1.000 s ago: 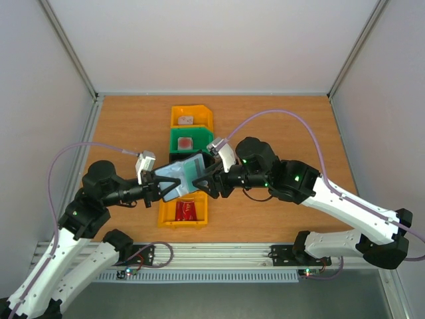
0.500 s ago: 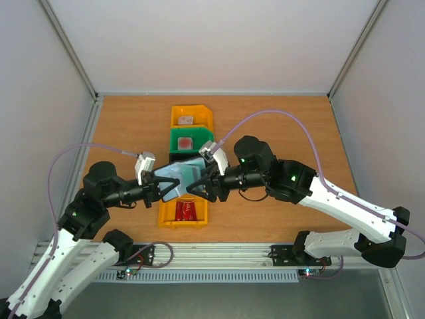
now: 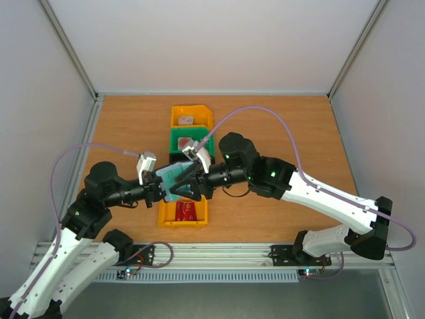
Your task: Take the credit cards out of the card holder
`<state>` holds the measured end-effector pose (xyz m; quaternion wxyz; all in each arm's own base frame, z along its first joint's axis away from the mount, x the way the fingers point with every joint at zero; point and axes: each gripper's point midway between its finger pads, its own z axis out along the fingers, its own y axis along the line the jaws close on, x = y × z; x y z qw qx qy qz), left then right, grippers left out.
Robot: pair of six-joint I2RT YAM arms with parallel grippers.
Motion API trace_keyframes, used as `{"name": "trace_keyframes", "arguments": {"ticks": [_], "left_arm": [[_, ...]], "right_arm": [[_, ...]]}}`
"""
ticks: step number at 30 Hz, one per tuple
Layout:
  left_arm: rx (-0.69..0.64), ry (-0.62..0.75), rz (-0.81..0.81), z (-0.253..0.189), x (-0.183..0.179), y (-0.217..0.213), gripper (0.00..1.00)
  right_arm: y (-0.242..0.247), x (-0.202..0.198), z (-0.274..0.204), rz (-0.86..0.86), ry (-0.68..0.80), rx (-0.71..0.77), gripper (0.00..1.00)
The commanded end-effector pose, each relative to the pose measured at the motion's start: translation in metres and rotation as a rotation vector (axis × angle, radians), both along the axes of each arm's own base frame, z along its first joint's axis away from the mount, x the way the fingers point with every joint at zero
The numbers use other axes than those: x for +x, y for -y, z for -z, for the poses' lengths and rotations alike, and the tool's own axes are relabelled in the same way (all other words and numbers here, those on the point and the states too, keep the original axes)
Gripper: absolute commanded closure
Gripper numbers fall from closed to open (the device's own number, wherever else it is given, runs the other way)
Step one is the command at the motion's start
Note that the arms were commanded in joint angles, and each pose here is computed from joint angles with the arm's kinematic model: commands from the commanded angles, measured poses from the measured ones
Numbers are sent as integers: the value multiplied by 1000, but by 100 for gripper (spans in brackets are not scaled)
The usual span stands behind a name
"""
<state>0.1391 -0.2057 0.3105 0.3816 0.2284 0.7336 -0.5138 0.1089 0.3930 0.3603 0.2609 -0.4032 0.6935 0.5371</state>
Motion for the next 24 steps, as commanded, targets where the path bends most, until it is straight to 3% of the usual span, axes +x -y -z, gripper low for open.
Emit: {"name": "trace_keyframes", "arguments": {"ticks": [1,8,15,18,24], "left_arm": [[-125,65,91,-33,-14,7,100],[-257,10,155,-50,-19,14,100],[-319,181,238,-81,-36,12,100],[-309,260,255,-83,-44,9,100],[-287,292,257,-79,-45,9,100]], "right_arm": [[-7,0,-25,-7,26,73,48],[28,-2,-40,85,71,75,48],[54,-1,-25,165,44,-16,54],[51,-6,-26,129,35,-11,56],[28,-17,-33,14,50,-1,63]]}}
